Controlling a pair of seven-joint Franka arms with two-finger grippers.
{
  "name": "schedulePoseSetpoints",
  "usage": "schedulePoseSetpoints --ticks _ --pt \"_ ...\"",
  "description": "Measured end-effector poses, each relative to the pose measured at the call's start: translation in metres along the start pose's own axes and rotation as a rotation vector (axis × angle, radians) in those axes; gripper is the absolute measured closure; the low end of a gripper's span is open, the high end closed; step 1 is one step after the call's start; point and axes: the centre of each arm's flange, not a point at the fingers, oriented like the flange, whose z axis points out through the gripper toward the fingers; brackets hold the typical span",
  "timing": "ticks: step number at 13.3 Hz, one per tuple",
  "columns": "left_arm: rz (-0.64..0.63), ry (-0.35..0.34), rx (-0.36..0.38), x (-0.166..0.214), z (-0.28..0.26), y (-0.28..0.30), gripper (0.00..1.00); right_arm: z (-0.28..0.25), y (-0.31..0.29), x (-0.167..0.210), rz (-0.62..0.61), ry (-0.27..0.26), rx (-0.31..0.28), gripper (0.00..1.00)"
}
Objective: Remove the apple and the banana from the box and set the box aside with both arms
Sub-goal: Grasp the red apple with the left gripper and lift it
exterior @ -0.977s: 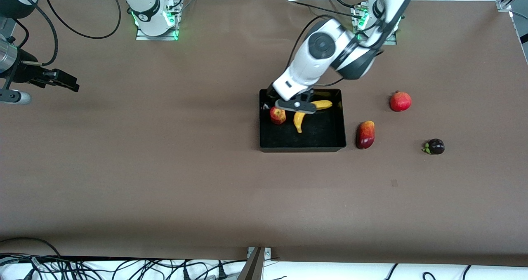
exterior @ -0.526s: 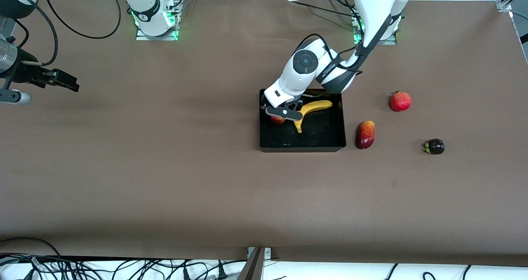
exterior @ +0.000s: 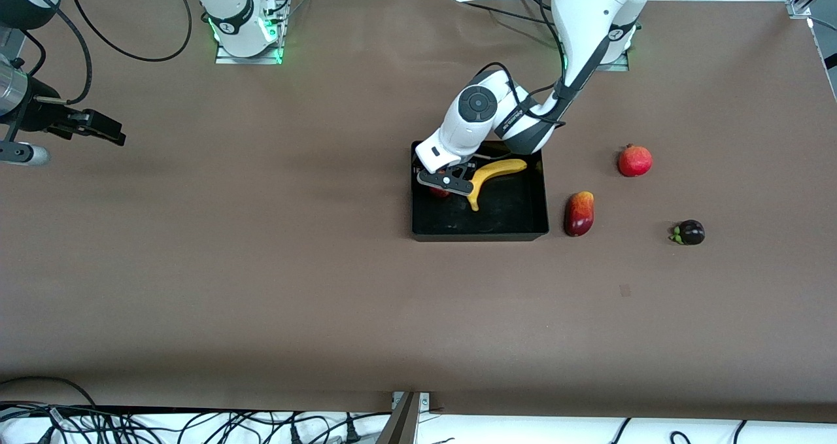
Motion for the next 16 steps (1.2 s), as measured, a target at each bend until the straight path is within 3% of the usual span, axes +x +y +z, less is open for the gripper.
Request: schedulePoseSetpoints --ticks 3,7,10,13,16 --pt "0.094 0.047 0.066 0.007 -0.001 -0.009 0.29 0.000 0.000 0.000 0.000 -0.001 0.000 0.00" --pt "0.113 0.066 0.091 0.016 -0.025 -0.011 0.29 0.000 0.000 0.000 0.000 -0.003 0.000 0.00" --pt "0.083 0.063 0.176 0.024 -0.101 -0.044 0.29 0.000 0.000 0.000 0.000 -0.003 0.000 0.00" --pt "0.110 0.047 0.259 0.012 -0.153 -0.128 0.29 0.000 0.000 0.000 0.000 -0.004 0.000 0.00" --pt "0.190 -0.027 0.293 0.007 -0.156 -0.234 0.29 0.000 0.000 0.000 0.000 -0.004 0.000 0.00"
